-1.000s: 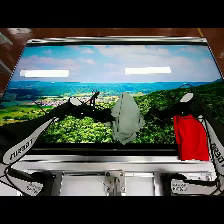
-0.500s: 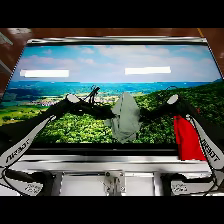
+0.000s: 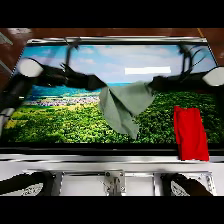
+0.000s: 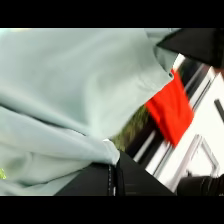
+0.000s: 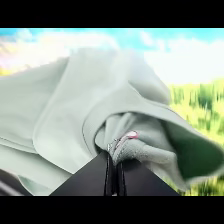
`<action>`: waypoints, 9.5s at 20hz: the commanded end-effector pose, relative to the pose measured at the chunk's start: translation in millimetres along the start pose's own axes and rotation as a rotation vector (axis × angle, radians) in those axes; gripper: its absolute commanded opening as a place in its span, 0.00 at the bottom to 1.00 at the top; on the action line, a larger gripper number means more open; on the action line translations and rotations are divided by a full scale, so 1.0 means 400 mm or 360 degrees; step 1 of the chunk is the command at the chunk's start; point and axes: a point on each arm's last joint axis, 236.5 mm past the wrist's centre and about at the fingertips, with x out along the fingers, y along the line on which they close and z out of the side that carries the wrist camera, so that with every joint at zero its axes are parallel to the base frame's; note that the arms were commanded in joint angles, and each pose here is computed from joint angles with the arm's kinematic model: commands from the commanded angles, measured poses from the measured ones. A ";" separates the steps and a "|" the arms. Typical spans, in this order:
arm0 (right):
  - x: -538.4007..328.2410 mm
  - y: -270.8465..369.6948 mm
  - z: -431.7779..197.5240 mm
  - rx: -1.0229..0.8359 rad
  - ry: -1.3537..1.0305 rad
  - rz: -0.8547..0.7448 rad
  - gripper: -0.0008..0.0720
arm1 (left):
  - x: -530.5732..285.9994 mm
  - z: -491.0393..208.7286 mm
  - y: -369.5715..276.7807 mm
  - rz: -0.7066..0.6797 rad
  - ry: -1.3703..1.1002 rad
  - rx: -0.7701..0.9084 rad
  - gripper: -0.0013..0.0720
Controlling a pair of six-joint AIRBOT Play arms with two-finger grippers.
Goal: Fold the shirts.
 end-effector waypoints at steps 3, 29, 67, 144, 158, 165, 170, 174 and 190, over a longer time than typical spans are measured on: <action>-0.444 0.291 0.225 -0.0379 -0.0768 0.0063 0.10 | -0.347 0.237 -0.279 0.0063 -0.0519 0.0424 0.06; -0.240 0.011 -0.095 0.0164 0.0274 -0.0362 0.10 | -0.476 -0.056 0.083 0.1087 0.0123 0.0302 0.06; 0.050 -0.535 -0.355 0.0798 0.0752 -0.0297 0.92 | -0.269 -0.945 0.459 0.0705 0.0762 -0.1461 1.00; -0.296 -0.217 -0.076 0.0091 -0.0132 -0.0625 0.10 | -0.684 -0.231 0.301 0.1381 -0.0104 -0.0361 0.06; 0.278 -0.522 0.006 0.0418 -0.0323 -0.0417 0.10 | -0.359 -0.148 0.828 0.1122 -0.0438 -0.0875 0.06; 0.350 -0.417 -0.086 0.0427 -0.0046 -0.0246 0.95 | -0.282 -0.366 0.813 0.0963 0.0128 -0.1132 0.95; 0.047 -0.508 -0.295 0.0387 0.0590 -0.0493 0.78 | -0.545 -0.618 0.704 0.0925 0.0770 -0.1374 0.93; -0.047 -0.461 -0.494 0.0862 0.0883 -0.0200 0.80 | -0.548 -0.753 0.666 0.0840 0.0716 -0.1544 0.96; 0.032 -0.416 -0.487 0.1172 0.0623 0.0057 0.80 | -0.288 -0.858 0.657 0.0585 0.0573 -0.1685 0.56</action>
